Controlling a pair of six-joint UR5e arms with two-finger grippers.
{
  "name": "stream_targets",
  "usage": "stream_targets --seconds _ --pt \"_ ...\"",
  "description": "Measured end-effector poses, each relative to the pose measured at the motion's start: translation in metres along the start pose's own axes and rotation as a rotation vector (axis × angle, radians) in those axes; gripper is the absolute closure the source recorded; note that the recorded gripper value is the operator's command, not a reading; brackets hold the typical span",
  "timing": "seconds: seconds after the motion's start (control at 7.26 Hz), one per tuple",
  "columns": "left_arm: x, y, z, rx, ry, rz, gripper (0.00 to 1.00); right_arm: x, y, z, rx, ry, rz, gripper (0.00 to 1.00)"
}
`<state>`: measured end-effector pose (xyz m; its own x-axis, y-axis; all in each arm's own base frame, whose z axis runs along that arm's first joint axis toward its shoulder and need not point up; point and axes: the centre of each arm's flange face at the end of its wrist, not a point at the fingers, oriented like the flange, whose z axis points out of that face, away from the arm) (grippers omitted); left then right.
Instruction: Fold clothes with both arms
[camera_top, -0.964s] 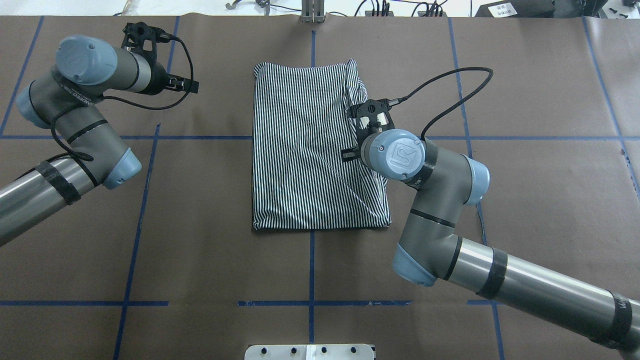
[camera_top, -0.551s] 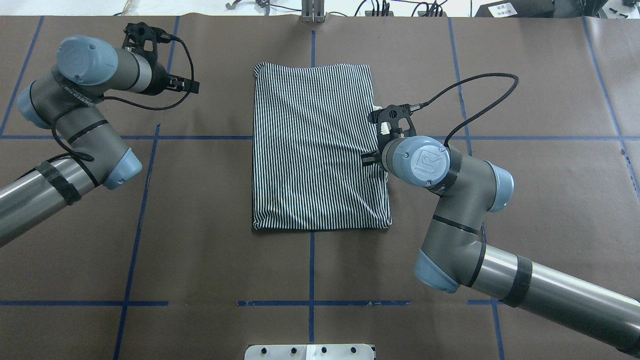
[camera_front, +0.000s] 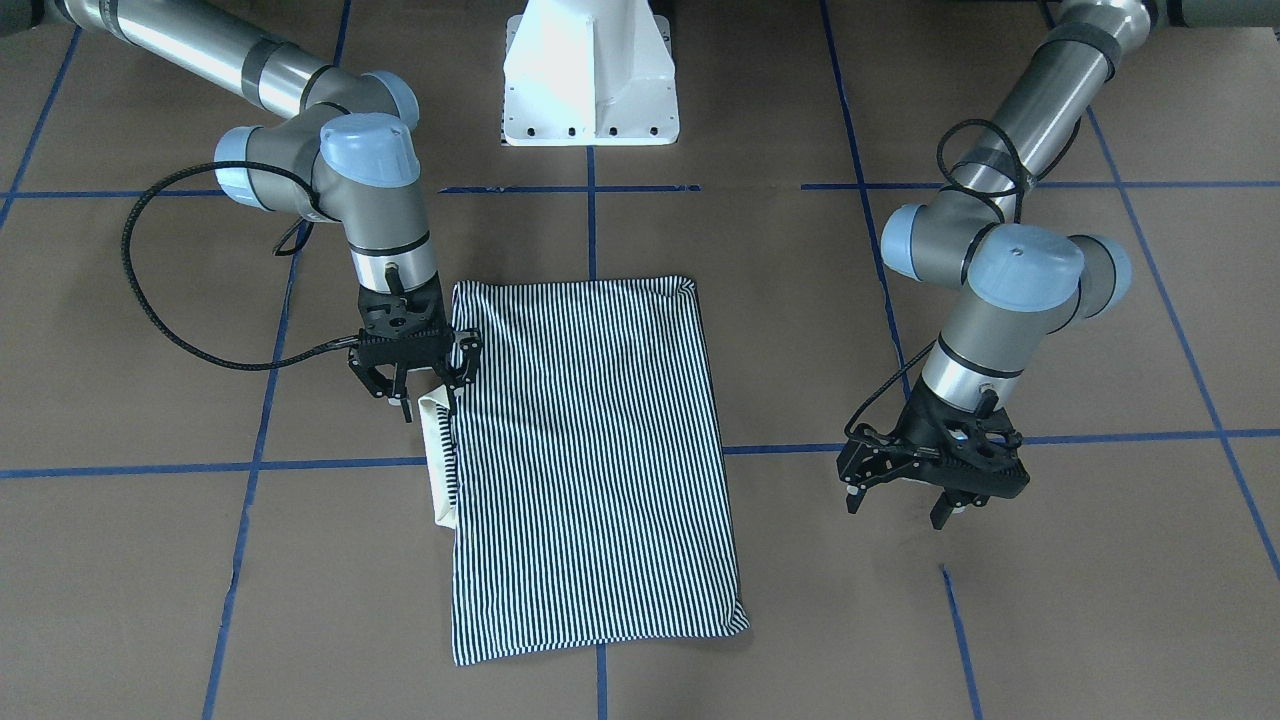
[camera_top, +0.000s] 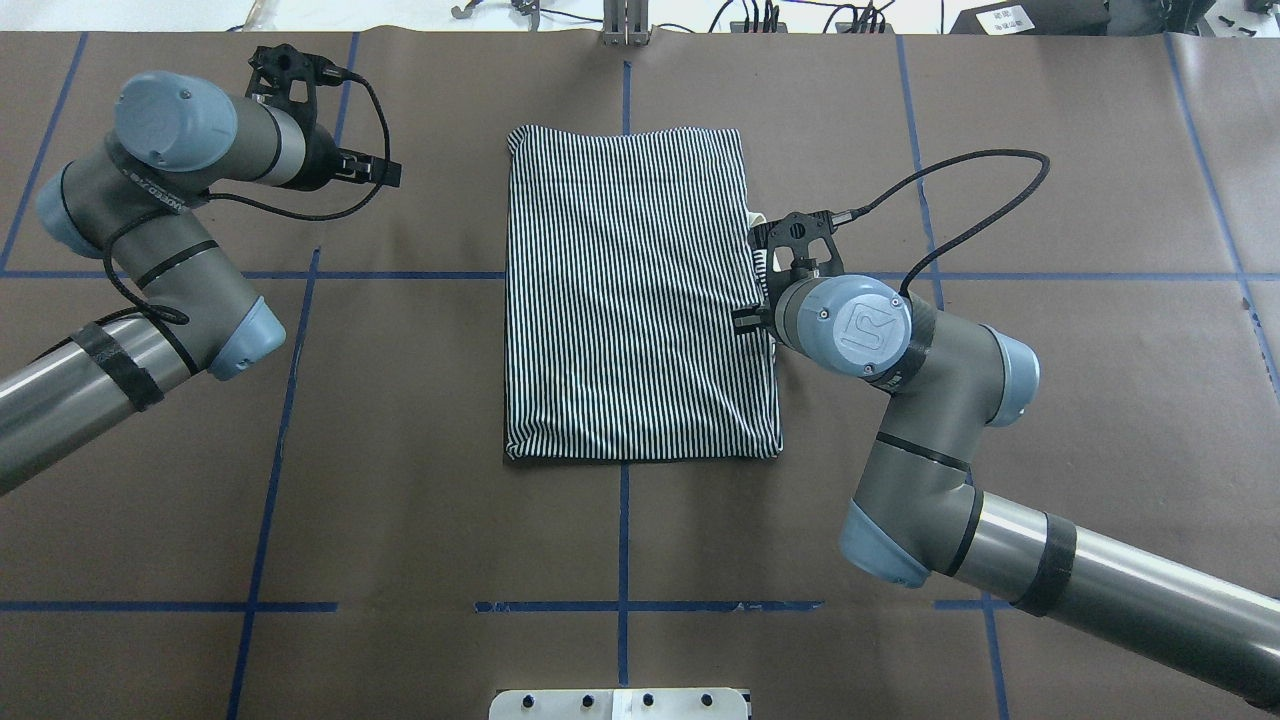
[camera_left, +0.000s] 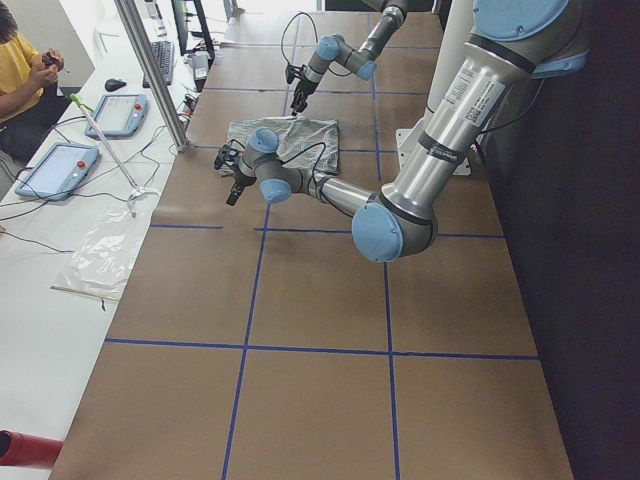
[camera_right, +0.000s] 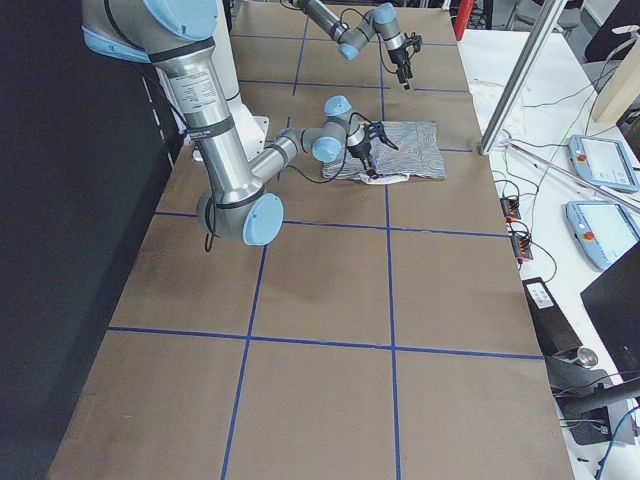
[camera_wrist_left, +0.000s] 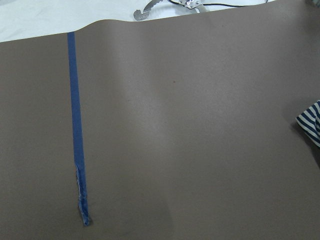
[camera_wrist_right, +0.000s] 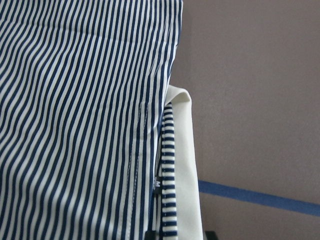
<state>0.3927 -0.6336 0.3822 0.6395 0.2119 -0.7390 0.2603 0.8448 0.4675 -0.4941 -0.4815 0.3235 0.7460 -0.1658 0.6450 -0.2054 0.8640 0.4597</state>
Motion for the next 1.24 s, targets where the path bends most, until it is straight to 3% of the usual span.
stream_targets --seconds 0.14,0.41,0.55,0.69,0.83,0.96,1.24 --pt "0.018 0.007 -0.007 -0.011 0.037 -0.049 0.00 0.012 0.000 -0.011 -0.002 -0.056 0.015 0.00" --pt "0.078 0.059 -0.032 -0.064 0.149 -0.152 0.00 0.058 0.031 -0.029 0.023 -0.194 0.063 0.00" --pt "0.105 0.089 -0.048 -0.090 0.200 -0.188 0.00 0.078 0.046 -0.041 0.020 -0.234 0.139 0.00" --pt "0.129 0.119 -0.060 -0.108 0.232 -0.238 0.07 0.091 0.058 -0.054 0.010 -0.255 0.235 0.00" --pt "0.155 0.151 -0.066 -0.117 0.247 -0.325 0.31 0.097 0.066 -0.063 -0.001 -0.269 0.304 0.00" --pt "0.175 0.175 -0.069 -0.123 0.248 -0.434 0.36 0.099 0.070 -0.069 -0.006 -0.275 0.338 0.00" --pt "0.191 0.205 -0.066 -0.142 0.236 -0.582 0.36 0.100 0.072 -0.071 -0.009 -0.277 0.357 0.00"
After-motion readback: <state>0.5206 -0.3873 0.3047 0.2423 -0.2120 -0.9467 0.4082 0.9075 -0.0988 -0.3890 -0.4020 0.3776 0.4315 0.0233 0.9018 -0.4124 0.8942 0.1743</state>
